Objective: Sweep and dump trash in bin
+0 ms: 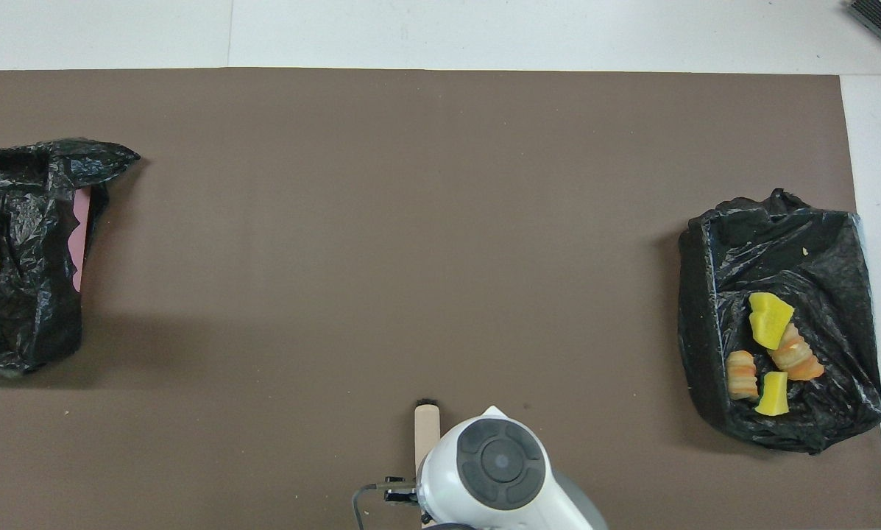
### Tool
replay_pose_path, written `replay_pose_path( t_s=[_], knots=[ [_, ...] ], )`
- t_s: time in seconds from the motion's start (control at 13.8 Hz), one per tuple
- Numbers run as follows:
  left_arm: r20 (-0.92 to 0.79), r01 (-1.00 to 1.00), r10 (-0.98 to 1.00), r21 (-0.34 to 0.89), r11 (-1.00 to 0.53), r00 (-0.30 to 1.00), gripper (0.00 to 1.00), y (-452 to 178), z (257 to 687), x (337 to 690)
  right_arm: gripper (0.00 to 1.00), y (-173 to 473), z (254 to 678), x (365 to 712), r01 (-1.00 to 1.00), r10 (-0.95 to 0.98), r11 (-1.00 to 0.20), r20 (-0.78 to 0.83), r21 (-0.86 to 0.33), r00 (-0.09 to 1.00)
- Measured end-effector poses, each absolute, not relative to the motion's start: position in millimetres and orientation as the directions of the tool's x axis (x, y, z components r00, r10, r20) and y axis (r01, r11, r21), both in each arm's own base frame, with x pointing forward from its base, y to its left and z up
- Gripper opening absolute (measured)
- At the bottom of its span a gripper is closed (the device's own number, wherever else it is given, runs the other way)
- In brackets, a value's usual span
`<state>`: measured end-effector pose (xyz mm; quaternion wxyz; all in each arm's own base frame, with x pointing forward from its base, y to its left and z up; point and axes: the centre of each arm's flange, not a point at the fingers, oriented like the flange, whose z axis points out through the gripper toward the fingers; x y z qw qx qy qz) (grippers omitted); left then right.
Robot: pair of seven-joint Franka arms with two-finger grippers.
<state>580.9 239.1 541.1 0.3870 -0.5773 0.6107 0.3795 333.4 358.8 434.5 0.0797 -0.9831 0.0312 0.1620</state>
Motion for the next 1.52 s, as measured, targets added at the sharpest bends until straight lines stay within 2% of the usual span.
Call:
replay_pose_path(
  t_s=[0.29, 0.51, 0.65, 0.94, 1.16, 1.52],
  knots=[
    [-0.949, -1.000, -0.317, 0.010, -0.023, -0.002, 0.31, 234.6, 572.3, 564.2, 0.79, 292.7, 509.4, 383.8, -0.056, -0.026, -0.991, -0.240, -0.118, 0.971],
    [-0.947, -0.996, -0.314, -0.050, -0.070, 0.070, 0.31, 201.3, 574.7, 566.2, 0.84, 240.0, 554.5, 420.9, -0.052, -0.030, -0.992, -0.183, -0.116, 0.983],
    [-0.911, -0.983, -0.381, -0.111, -0.143, 0.159, 0.31, 165.8, 564.6, 567.6, 0.99, 210.0, 576.1, 439.4, -0.049, -0.033, -0.993, -0.142, -0.106, 0.989],
    [-0.807, -0.916, -0.461, -0.232, -0.326, 0.369, 0.31, 95.5, 545.7, 563.4, 1.00, 189.6, 608.4, 457.1, -0.027, -0.025, -0.999, -0.072, -0.033, 0.997],
    [-0.676, -0.815, -0.494, -0.294, -0.499, 0.546, 0.31, 39.7, 529.7, 556.6, 1.00, 177.7, 618.0, 467.6, -0.007, -0.006, -0.999, -0.050, -0.031, 0.999],
    [-0.421, -0.578, -0.451, -0.245, -0.779, 0.787, 0.31, -57.8, 511.4, 542.4, 1.00, 146.9, 628.7, 481.7, -0.062, -0.061, -0.997, -0.027, -0.039, 0.998]
  ],
)
